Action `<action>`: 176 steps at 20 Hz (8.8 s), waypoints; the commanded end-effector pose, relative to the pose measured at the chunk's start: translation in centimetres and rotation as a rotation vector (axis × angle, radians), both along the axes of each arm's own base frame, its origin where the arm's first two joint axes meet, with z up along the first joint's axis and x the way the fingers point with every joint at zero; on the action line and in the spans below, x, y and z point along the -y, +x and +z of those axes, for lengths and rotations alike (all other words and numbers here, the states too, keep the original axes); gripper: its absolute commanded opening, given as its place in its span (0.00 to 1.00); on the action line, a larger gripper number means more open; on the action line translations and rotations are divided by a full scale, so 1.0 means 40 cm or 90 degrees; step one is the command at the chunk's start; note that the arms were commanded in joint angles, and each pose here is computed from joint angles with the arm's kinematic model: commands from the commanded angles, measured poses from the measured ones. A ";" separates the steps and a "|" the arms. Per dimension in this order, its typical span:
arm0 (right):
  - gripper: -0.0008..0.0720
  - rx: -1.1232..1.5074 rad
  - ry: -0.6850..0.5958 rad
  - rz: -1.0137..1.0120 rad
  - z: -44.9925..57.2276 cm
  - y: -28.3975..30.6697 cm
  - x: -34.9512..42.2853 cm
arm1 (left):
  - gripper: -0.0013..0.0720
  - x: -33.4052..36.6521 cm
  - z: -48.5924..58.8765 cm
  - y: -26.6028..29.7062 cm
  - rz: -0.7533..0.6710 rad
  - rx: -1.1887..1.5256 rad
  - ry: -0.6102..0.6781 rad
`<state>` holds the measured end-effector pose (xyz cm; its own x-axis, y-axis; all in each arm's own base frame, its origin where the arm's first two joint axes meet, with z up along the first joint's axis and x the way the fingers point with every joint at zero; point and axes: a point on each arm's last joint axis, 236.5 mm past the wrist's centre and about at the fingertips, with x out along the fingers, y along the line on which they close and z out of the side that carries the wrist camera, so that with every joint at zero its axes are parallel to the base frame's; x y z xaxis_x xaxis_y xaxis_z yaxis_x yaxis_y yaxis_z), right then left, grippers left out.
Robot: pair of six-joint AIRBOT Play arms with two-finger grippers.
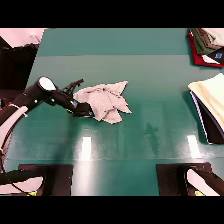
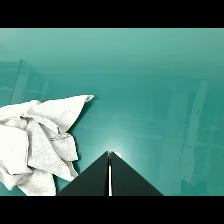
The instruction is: Fold the shirts.
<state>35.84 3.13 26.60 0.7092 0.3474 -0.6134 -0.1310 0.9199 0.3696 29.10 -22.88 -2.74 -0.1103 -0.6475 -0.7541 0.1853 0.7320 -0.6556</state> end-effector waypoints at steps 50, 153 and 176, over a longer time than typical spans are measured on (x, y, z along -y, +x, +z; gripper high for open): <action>0.62 -0.290 0.242 0.075 -0.844 0.287 -0.683 | 0.05 -0.335 0.316 0.013 0.048 0.301 0.290; 0.63 -0.485 0.166 0.026 -0.821 -0.256 -0.262 | 0.05 -0.325 0.361 0.048 0.024 0.376 0.437; 0.03 0.297 0.121 0.010 0.266 -0.026 -0.145 | 0.05 -0.415 1.017 0.086 0.247 0.732 0.370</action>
